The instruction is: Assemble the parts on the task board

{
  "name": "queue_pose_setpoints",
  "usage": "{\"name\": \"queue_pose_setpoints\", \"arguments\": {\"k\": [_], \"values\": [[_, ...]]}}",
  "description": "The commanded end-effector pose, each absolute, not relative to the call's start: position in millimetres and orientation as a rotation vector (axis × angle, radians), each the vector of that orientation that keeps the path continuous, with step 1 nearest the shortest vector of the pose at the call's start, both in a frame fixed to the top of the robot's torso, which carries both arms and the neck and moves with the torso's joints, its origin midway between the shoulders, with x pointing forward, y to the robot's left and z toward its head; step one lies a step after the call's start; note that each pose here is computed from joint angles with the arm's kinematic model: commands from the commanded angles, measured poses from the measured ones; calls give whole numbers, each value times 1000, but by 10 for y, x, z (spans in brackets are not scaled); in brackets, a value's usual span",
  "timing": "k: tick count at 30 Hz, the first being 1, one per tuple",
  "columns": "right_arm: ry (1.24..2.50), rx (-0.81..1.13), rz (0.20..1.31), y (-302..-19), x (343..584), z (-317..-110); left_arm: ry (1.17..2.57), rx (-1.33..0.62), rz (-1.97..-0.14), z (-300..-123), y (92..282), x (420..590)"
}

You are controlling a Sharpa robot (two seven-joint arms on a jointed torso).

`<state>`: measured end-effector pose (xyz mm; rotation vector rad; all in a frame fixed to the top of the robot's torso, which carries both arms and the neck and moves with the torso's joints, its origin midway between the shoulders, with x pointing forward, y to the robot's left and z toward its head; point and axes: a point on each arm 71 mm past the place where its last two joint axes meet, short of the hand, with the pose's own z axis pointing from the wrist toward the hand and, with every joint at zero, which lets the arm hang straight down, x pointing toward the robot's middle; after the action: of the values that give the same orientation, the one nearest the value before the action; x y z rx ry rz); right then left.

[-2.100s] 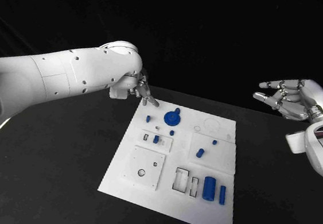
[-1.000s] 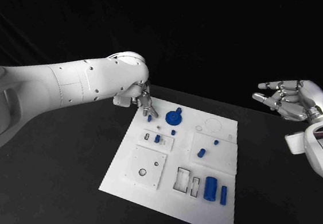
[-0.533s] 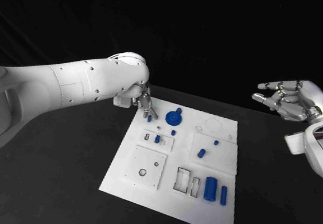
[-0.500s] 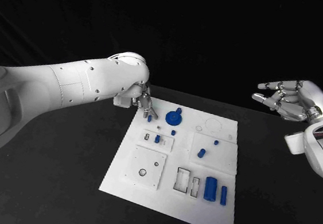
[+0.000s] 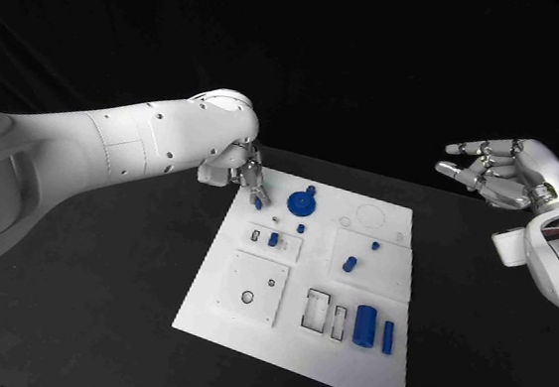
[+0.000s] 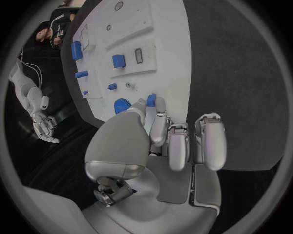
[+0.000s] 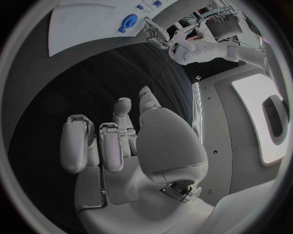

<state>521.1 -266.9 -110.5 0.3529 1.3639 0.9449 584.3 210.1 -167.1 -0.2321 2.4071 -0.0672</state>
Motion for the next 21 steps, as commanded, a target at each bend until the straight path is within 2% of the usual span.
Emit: {"name": "queue_pose_setpoints", "arguments": {"k": [1,14,21], "values": [[1373,339,953,-2653,5210,-1111,2433,-267,-141,-1684,2058,5830],[1379,341,952,-2657,5217,-1119,2419,-321,-208,-1678,2082,5813],[1382,344,949,-2675,5218,-1122,2395,-359,-261,-1646,2142,5720]]}}
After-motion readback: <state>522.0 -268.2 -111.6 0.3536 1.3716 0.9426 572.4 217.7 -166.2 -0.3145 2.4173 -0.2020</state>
